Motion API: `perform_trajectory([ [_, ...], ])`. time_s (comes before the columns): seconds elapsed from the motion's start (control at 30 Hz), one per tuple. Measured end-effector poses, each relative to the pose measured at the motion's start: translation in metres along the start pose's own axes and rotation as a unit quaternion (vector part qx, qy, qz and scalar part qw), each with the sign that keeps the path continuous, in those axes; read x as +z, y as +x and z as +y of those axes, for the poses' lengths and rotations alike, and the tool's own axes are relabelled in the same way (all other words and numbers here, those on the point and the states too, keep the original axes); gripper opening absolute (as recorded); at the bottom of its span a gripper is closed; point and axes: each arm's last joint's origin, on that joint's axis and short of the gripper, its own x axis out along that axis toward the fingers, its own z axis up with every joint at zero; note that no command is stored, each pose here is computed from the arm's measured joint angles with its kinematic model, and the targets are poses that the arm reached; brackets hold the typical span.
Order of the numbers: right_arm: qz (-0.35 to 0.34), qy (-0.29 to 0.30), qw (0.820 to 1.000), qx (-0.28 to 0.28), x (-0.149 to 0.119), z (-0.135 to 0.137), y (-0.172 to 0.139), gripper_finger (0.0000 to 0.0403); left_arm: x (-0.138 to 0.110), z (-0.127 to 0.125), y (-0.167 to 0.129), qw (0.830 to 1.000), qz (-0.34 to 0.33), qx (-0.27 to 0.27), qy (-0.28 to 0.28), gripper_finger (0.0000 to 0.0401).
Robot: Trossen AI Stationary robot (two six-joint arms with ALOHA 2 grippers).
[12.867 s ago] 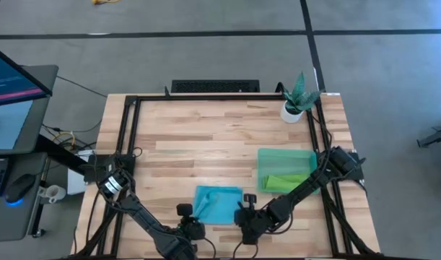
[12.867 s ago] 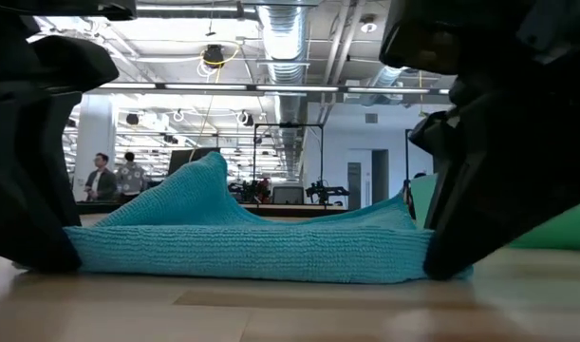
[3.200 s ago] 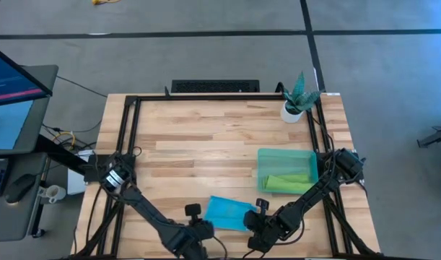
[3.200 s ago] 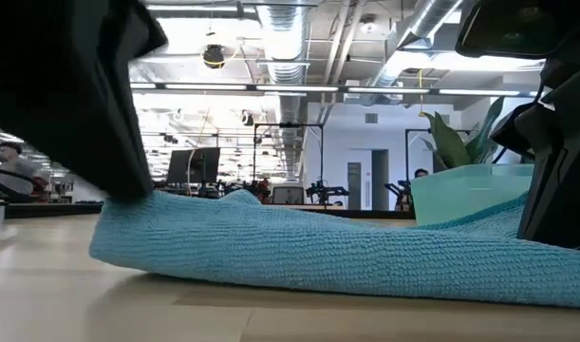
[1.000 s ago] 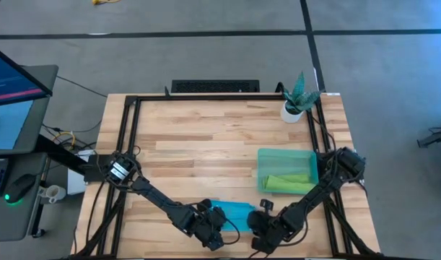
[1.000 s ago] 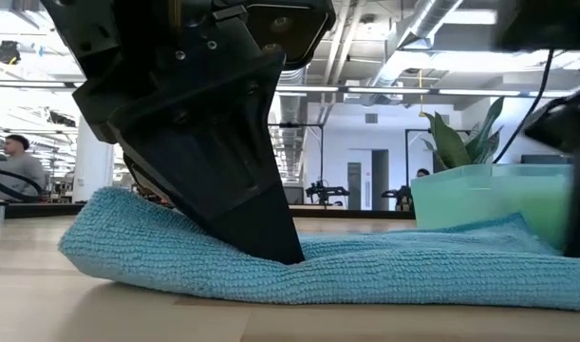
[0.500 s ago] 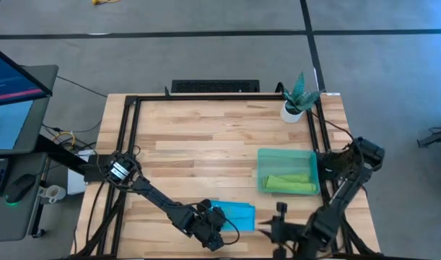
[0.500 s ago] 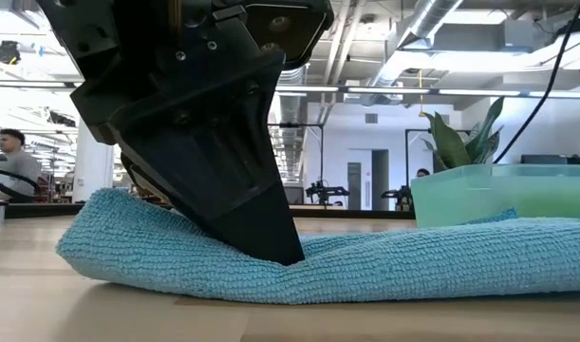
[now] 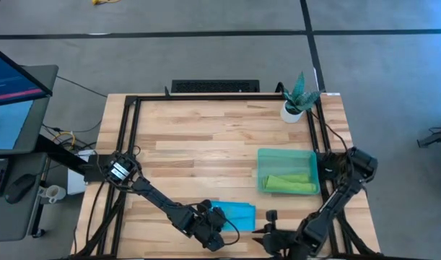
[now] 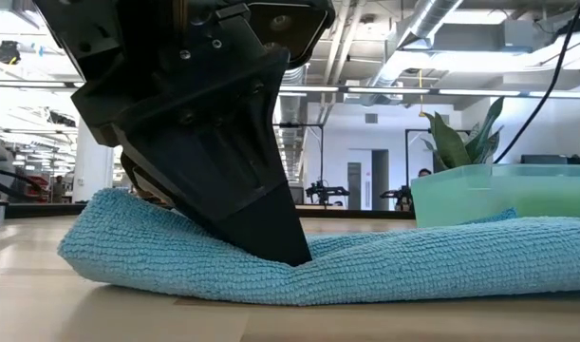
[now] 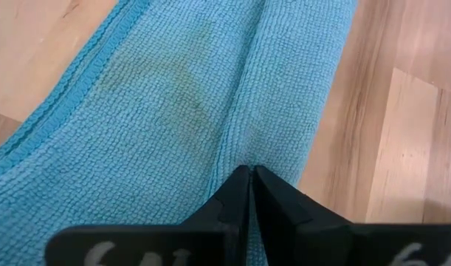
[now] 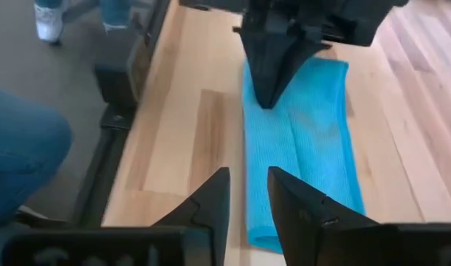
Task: Roll microfiber towels into tight, uniform cylinder then place into a basket
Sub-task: Roll the blue towel
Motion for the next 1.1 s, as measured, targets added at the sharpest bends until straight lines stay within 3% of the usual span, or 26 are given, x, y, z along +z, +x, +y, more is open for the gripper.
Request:
perform_trajectory([
  [0.2, 0.020, 0.000, 1.000, -0.010, -0.005, -0.003, 0.018, 0.0158, 0.000, 0.000, 0.000, 1.000, -0.002, 0.001, 0.000, 0.0018],
  [0.53, 0.102, -0.008, 0.994, 0.027, -0.021, -0.006, 0.048, 0.0239, 0.000, 0.000, 0.000, 1.000, -0.003, 0.000, 0.000, 0.0018],
  [0.8, 0.155, 0.059, 0.986, 0.033, -0.021, -0.021, 0.061, 0.0234, 0.000, 0.000, 0.000, 1.000, -0.005, 0.001, 0.000, 0.0018],
  [1.1, 0.196, 0.067, 0.976, 0.066, 0.001, -0.022, 0.056, 0.0219, 0.000, 0.000, 0.000, 1.000, -0.006, 0.002, 0.000, 0.0018],
])
